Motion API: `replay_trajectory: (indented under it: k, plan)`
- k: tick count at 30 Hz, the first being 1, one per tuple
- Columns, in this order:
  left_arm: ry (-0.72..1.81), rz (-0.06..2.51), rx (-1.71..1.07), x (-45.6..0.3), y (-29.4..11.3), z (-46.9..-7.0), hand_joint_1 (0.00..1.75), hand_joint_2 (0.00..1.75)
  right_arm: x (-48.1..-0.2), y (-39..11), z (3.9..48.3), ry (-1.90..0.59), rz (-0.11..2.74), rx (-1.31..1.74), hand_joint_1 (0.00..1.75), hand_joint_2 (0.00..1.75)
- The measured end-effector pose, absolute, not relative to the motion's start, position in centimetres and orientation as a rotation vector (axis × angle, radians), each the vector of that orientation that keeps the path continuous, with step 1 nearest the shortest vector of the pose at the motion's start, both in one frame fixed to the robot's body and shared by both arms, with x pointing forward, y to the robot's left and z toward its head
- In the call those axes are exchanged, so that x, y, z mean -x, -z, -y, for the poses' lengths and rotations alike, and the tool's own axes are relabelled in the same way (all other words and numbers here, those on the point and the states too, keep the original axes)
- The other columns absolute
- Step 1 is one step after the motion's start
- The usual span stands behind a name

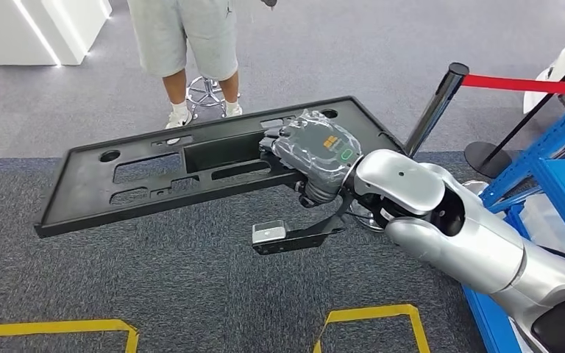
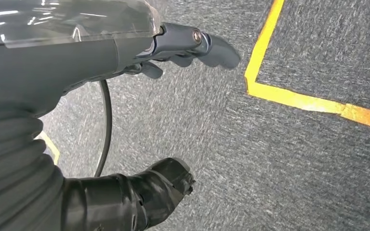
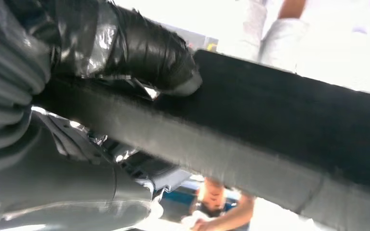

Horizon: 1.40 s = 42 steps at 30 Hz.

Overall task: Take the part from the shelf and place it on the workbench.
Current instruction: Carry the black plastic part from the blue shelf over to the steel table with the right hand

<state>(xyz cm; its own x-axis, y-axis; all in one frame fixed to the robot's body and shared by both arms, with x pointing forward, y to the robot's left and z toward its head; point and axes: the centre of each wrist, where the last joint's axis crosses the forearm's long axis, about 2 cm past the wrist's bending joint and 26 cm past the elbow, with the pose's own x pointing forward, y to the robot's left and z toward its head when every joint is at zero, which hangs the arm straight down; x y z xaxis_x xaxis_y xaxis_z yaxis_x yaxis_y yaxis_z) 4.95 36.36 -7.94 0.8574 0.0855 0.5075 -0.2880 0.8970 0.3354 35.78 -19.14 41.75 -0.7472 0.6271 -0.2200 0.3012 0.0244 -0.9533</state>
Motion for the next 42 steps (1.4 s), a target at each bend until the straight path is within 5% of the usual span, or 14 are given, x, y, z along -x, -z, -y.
replay_trajectory:
  k: [18,42]
  plan:
    - [-0.183,0.525,-0.419,-5.3,8.9,-36.9,0.00,1.75,-40.8,-45.8,14.1,-1.829,1.664,1.231,1.75,1.75]
    - [-0.214,0.493,-0.388,-5.1,9.7,-36.2,0.00,1.75,-43.8,-47.3,15.5,-1.909,1.369,1.447,1.75,1.75]
